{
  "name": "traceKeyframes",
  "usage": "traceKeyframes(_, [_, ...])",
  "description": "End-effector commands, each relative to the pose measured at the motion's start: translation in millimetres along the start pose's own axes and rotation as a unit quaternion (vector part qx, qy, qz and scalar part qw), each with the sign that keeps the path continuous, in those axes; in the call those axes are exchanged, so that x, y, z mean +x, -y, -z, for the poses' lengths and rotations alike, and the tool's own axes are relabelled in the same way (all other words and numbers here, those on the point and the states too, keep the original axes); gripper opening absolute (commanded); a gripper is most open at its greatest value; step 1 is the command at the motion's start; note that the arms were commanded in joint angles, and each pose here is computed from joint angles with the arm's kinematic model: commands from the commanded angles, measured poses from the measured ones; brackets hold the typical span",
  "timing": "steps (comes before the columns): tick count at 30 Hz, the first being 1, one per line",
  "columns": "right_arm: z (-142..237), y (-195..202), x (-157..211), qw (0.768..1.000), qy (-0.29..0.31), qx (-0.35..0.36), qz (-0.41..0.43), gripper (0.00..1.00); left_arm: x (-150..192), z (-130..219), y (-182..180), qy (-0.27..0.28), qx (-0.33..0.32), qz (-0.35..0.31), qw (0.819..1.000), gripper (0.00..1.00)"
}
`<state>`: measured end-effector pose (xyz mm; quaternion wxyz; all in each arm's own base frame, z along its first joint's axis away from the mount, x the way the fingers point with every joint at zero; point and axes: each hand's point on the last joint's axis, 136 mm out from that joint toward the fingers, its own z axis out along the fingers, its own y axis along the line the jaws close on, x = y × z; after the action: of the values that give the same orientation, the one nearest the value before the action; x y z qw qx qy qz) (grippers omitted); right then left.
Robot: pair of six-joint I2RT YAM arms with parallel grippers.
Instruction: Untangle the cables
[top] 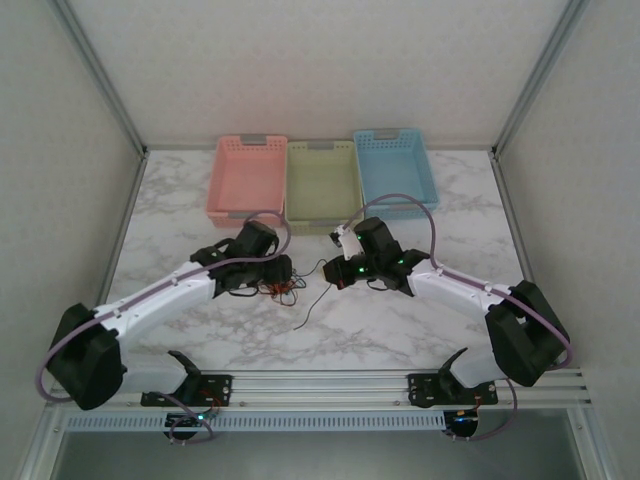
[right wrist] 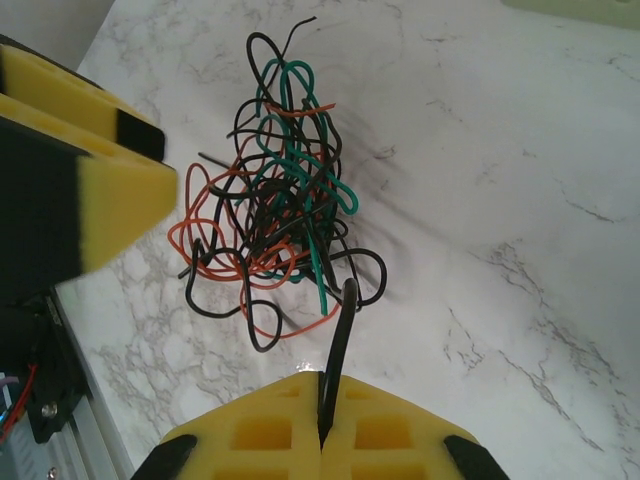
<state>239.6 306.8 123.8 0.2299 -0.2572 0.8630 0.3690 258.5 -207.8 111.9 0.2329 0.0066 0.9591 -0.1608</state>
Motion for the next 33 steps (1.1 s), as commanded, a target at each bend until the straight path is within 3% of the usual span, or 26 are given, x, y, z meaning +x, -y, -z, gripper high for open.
traceKeyframes(1, [8, -5, -9, 1.0, 0.024, -0.014, 0.0, 0.0, 0, -7, 9, -0.004, 0.007, -0.027, 1.0, 0.55])
traceKeyframes(7, [9, -5, -8, 1.0, 0.025, -0.016, 0.001, 0.0, 7, -17, 3, -0.016, -0.005, -0.034, 0.999, 0.53])
traceKeyframes(11, [8, -5, -8, 1.0, 0.024, -0.016, 0.001, 0.0, 8, -23, 4, -0.022, -0.007, -0.036, 0.999, 0.4])
traceKeyframes(19, [7, -4, -8, 1.0, 0.021, -0.015, -0.001, 0.0, 11, -31, 2, -0.029, -0.015, -0.04, 0.999, 0.31])
traceKeyframes(27, [9, -6, -9, 1.0, 0.024, -0.016, 0.0, 0.0, 12, -22, -10, -0.018, -0.036, -0.039, 0.998, 0.0])
traceKeyframes(33, [22, -1, -16, 0.999, 0.043, 0.002, -0.007, 0.0, 10, 5, -33, 0.007, -0.081, -0.023, 0.996, 0.0])
